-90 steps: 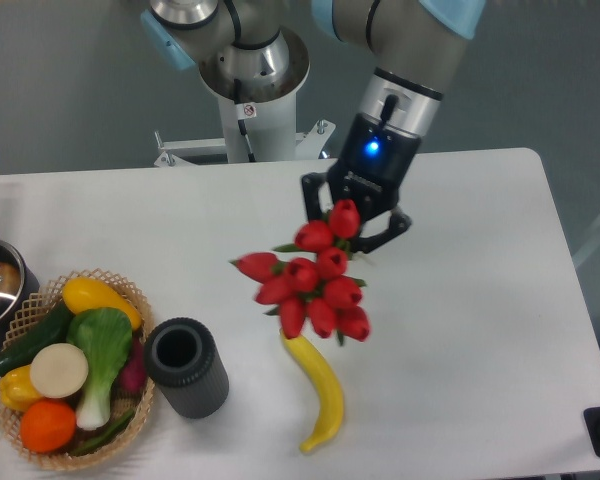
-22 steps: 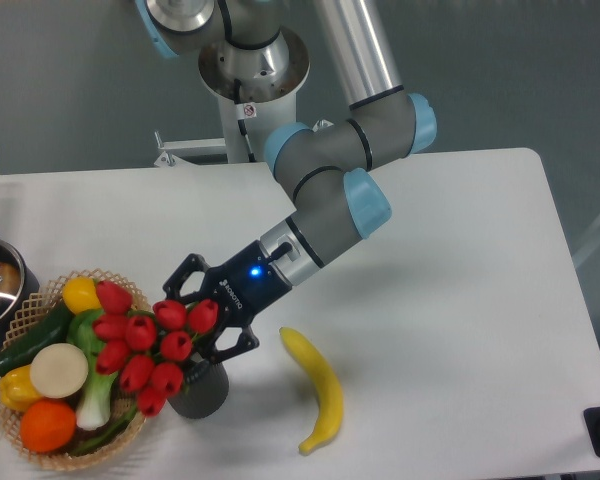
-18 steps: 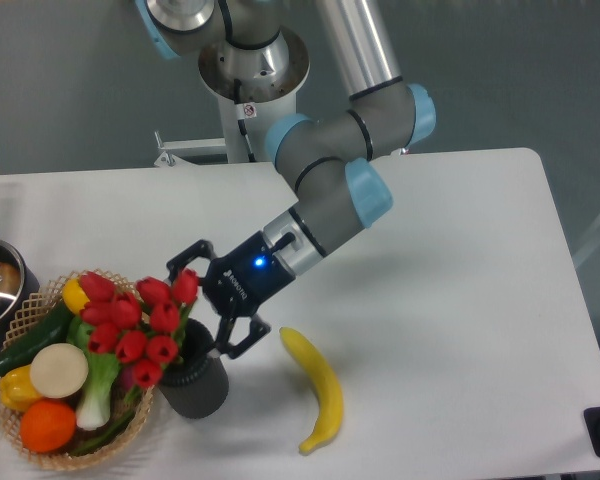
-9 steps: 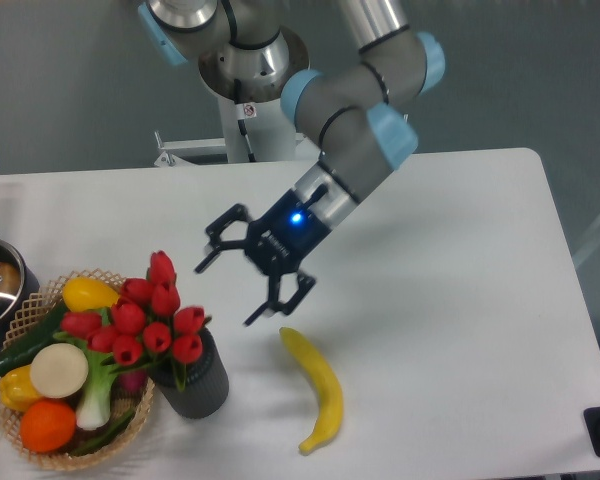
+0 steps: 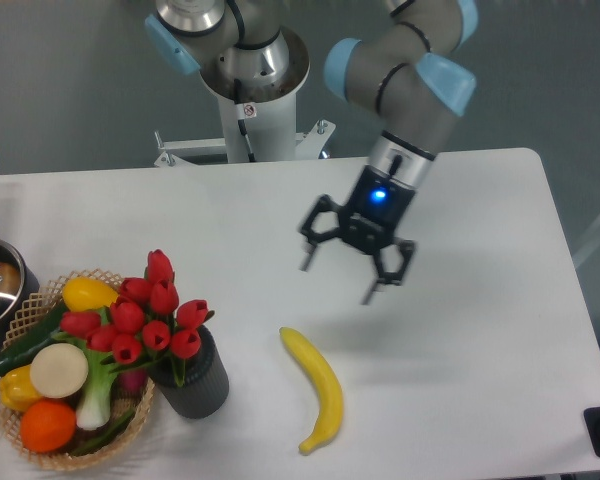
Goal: Insert the flowers into the vase
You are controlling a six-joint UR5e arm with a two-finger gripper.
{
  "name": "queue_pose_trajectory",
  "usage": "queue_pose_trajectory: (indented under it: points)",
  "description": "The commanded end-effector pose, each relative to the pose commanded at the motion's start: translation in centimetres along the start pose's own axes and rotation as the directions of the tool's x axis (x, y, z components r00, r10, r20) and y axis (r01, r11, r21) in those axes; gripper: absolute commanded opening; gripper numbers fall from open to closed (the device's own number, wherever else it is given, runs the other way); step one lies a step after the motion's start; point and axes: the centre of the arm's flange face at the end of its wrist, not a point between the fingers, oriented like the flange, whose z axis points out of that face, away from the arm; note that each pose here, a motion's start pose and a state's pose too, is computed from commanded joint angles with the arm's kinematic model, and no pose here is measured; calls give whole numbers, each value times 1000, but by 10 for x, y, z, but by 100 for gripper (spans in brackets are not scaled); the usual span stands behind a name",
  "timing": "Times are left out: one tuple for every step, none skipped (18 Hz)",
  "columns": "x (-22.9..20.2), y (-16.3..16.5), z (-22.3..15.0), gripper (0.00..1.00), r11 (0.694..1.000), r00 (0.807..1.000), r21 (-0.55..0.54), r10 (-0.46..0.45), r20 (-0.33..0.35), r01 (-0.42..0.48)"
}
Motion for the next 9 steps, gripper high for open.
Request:
queue_pose_trajectory:
  points:
    - [-9, 4, 4, 100, 999, 1000, -41, 8, 19, -7]
    - [-16, 9, 6, 100, 995, 999, -93, 26, 43, -22]
    - [-23, 14, 5, 100, 987, 996, -156, 51, 72, -39]
    - [-25, 19, 3, 100, 976, 993, -213, 75, 91, -54]
    - [-27, 20, 2, 100, 969, 991, -240, 83, 104, -56]
    - [-28, 20, 0, 100, 966, 990, -252, 86, 113, -55]
    - [-29, 20, -1, 100, 963, 989, -265, 90, 117, -56]
    - [-29, 21, -2, 100, 958, 988, -280, 93, 121, -55]
    - [-28, 24, 0, 100, 953, 988, -297, 92, 122, -52]
